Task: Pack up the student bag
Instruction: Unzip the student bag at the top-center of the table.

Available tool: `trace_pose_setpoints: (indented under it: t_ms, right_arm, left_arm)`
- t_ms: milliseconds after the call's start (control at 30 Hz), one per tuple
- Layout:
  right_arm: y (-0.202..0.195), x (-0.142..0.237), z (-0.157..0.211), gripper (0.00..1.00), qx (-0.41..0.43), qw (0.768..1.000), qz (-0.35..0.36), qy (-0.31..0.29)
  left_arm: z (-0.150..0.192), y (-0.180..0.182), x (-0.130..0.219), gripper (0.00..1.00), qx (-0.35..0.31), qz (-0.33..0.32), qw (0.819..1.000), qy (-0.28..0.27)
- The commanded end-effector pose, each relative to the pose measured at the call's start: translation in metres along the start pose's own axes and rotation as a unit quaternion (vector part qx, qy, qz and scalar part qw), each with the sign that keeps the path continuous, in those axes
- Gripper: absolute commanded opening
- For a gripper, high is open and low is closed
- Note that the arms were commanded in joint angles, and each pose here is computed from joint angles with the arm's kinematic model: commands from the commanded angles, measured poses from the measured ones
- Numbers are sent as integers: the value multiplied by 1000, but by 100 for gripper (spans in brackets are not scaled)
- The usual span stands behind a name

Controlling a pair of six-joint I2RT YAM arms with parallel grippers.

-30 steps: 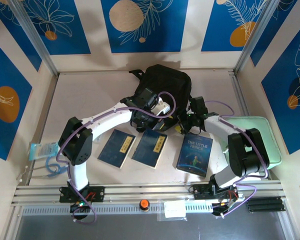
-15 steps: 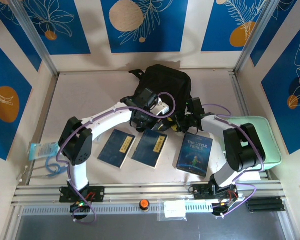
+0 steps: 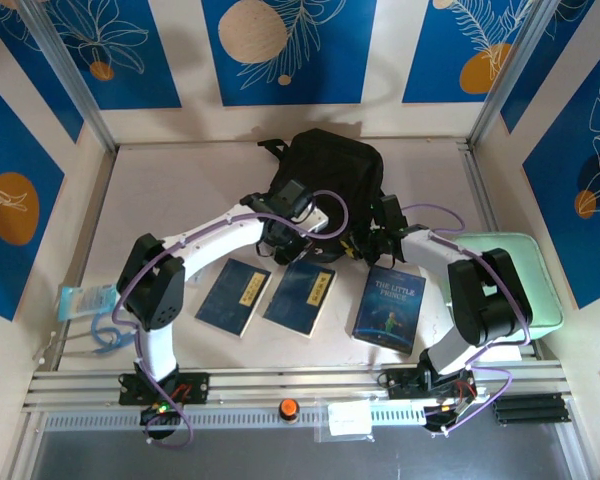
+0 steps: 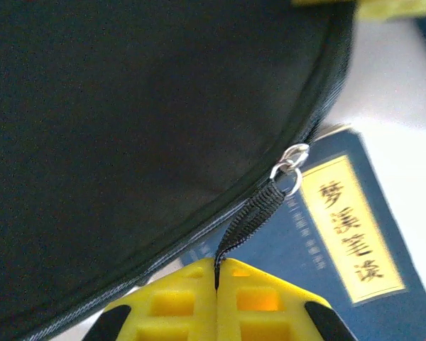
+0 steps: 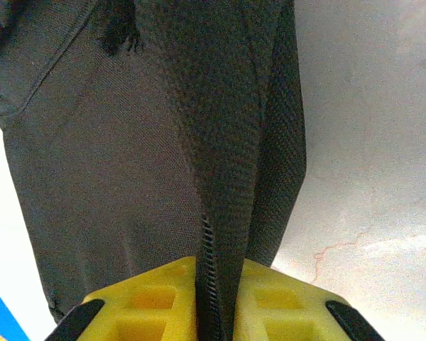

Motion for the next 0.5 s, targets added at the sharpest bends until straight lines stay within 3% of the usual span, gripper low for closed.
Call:
trace_pose_setpoints:
  t_ms: [0,467]
  right_arm:
    - [2,10,-3,16,10,1000,9,-24]
    - [9,12,-1,16,43,999,5,-26]
  left_arm:
    - [16,17,18,0,-1,-52,999,16]
    - [50,51,24,0,46,-94,993,49]
Point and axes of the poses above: each hand's point on the last joint's axis, 136 mm out from that joint toward the fingers, its own x axis back along the fingers, its own y axis along the line the jaws close on, z = x × y, the point moved 7 cm from there along x, back along the fingers, and after that the axes turned 1 degree about -x, right-handed, at the moved point
